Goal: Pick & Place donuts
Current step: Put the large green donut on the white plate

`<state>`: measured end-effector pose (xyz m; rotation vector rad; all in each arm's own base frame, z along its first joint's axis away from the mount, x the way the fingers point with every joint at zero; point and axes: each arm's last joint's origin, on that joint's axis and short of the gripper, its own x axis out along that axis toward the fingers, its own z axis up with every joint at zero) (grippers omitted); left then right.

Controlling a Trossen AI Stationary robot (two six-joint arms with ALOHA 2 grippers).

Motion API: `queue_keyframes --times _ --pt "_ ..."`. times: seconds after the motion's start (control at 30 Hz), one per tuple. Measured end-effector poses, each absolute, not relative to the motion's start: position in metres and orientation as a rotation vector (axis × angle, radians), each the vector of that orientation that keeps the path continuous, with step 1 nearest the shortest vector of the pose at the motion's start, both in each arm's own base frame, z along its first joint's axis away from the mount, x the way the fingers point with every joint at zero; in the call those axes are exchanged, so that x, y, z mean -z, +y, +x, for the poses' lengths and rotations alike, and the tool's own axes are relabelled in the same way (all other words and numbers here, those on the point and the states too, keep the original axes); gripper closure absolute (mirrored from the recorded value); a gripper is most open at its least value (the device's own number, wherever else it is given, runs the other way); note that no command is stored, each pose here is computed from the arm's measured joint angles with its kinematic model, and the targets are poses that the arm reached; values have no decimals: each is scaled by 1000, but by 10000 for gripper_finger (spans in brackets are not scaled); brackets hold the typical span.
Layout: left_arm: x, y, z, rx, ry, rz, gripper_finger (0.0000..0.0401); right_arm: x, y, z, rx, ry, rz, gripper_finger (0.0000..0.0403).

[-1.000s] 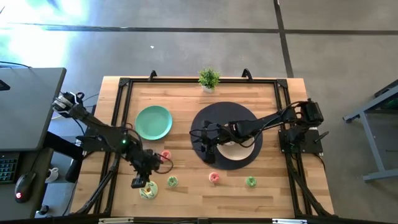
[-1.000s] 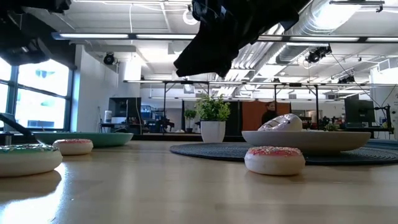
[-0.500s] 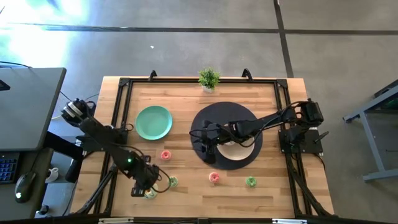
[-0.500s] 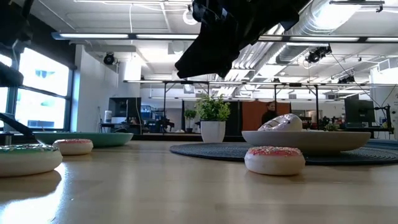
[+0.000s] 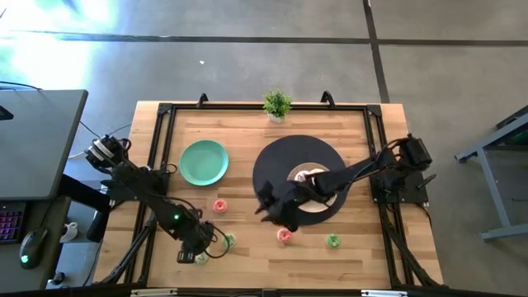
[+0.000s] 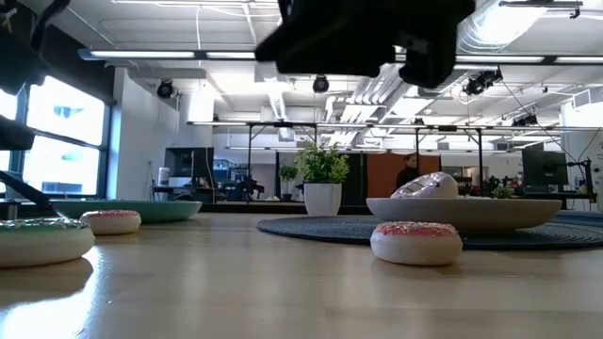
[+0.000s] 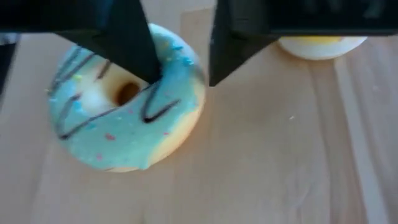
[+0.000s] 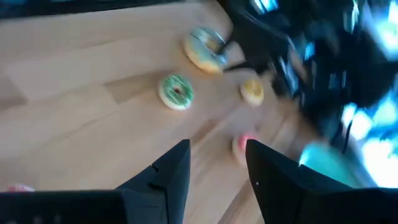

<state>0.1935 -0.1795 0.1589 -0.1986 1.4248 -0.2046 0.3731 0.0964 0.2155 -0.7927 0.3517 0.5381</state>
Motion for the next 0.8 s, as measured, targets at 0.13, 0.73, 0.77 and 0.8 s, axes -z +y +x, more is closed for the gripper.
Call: queue_keyframes --times 0.13,0.73,0.77,0.8 --pt "-164 -175 204 172 1432 -292 378 -218 113 370 -557 282 -967 260" --pt "-272 -107 291 370 1179 -254 390 -226 134 367 -384 236 -1103 265" --pt "-278 -100 294 382 1170 -259 390 -225 135 367 -380 245 -1126 265" --pt "-282 -95 296 395 1164 -253 390 -224 135 366 -365 260 -1146 265"
